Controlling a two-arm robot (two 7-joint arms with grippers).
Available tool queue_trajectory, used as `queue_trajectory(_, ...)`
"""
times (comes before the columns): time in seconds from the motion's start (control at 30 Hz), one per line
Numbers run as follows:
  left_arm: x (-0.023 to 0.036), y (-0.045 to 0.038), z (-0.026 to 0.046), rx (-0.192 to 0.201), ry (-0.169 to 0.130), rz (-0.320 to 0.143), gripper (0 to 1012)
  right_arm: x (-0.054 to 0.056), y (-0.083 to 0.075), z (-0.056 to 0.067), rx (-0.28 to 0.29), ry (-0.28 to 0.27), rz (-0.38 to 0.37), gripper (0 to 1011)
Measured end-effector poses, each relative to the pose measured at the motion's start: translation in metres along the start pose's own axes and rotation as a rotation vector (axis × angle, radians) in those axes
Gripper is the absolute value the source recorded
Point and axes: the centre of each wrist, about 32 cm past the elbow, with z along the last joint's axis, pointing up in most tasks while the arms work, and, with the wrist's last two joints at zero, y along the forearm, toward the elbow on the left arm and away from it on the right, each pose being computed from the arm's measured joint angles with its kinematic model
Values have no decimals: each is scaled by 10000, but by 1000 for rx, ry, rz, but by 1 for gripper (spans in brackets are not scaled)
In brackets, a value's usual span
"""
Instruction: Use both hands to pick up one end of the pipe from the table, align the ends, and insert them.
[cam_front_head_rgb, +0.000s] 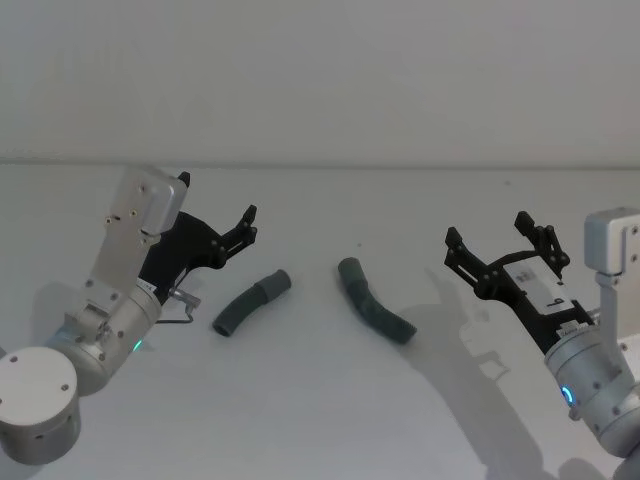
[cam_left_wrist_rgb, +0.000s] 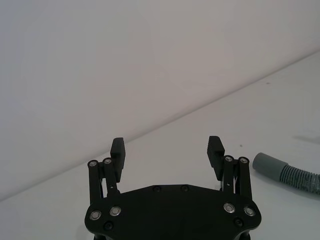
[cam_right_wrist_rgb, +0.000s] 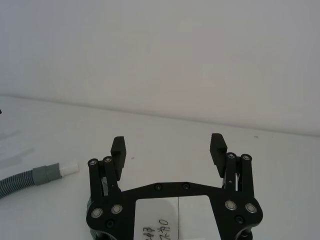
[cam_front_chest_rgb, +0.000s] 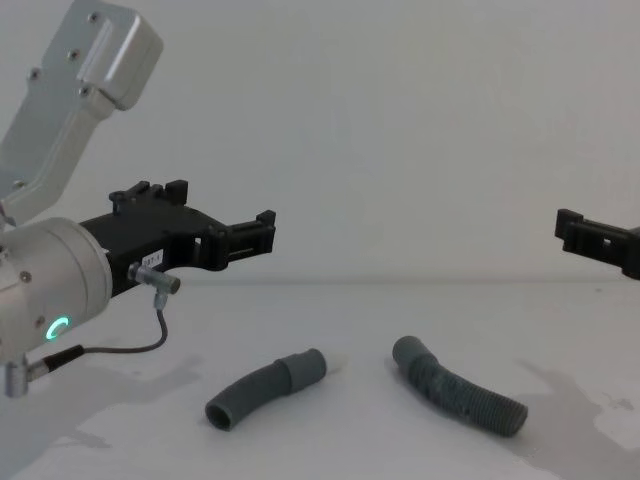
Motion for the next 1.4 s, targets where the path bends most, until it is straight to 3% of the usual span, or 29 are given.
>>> queue_trajectory(1.4, 0, 0, 0, 0, 0, 0, 1001, 0, 0, 0, 0, 0, 0, 1000)
